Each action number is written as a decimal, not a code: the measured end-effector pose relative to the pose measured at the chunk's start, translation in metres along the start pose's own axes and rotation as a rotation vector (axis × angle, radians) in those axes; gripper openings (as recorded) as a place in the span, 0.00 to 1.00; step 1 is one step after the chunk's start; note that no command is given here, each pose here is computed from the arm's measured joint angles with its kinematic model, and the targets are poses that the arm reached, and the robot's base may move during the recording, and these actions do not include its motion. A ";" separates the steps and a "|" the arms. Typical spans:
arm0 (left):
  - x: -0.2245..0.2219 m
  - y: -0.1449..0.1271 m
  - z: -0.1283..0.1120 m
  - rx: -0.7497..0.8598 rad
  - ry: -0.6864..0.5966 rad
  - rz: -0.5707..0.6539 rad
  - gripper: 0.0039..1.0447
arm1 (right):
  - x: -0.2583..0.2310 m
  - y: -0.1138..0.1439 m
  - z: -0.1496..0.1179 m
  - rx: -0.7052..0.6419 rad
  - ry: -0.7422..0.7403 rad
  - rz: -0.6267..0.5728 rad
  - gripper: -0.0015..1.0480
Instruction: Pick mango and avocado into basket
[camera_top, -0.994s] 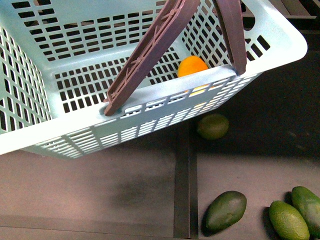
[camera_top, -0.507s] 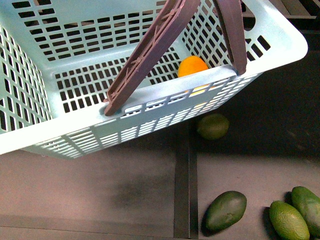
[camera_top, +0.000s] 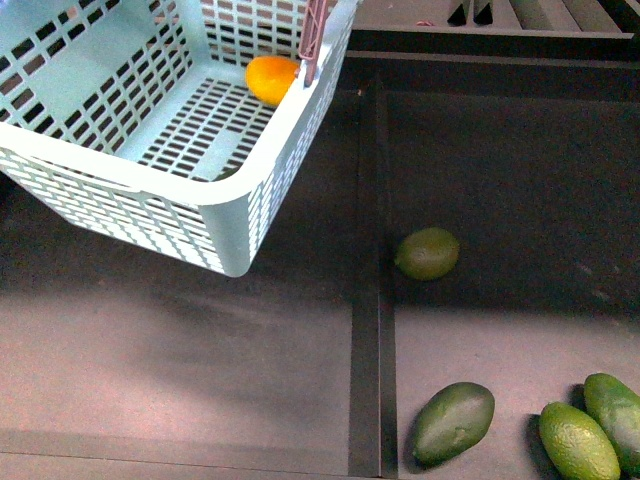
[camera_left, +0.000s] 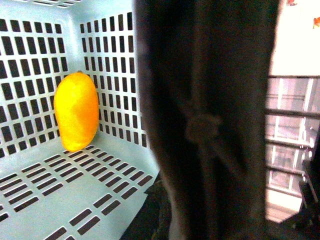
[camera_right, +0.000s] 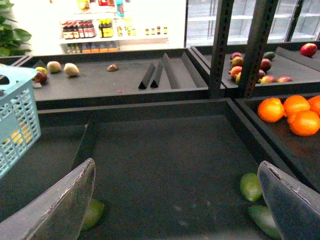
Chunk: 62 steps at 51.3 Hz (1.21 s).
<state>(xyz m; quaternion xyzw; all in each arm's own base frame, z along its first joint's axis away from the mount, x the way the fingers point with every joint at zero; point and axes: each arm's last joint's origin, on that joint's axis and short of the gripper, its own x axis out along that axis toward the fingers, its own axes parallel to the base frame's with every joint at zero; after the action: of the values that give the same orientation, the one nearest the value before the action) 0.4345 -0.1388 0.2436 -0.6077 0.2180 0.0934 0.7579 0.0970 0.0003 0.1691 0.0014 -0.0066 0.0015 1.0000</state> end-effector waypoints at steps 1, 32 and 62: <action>0.006 0.002 0.002 -0.008 -0.006 0.009 0.03 | 0.000 0.000 0.000 0.000 0.000 0.000 0.92; 0.070 0.069 0.030 -0.163 -0.124 0.229 0.04 | 0.000 0.000 0.000 0.000 0.000 -0.001 0.92; -0.055 0.030 0.032 -0.115 -0.137 0.202 0.93 | 0.000 0.000 0.000 0.000 0.000 -0.001 0.92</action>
<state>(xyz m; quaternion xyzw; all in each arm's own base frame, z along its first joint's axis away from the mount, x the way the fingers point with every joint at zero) 0.3804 -0.0938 0.2474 -0.6172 0.2200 0.2228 0.7218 0.0970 0.0003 0.1691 0.0014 -0.0066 0.0010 1.0000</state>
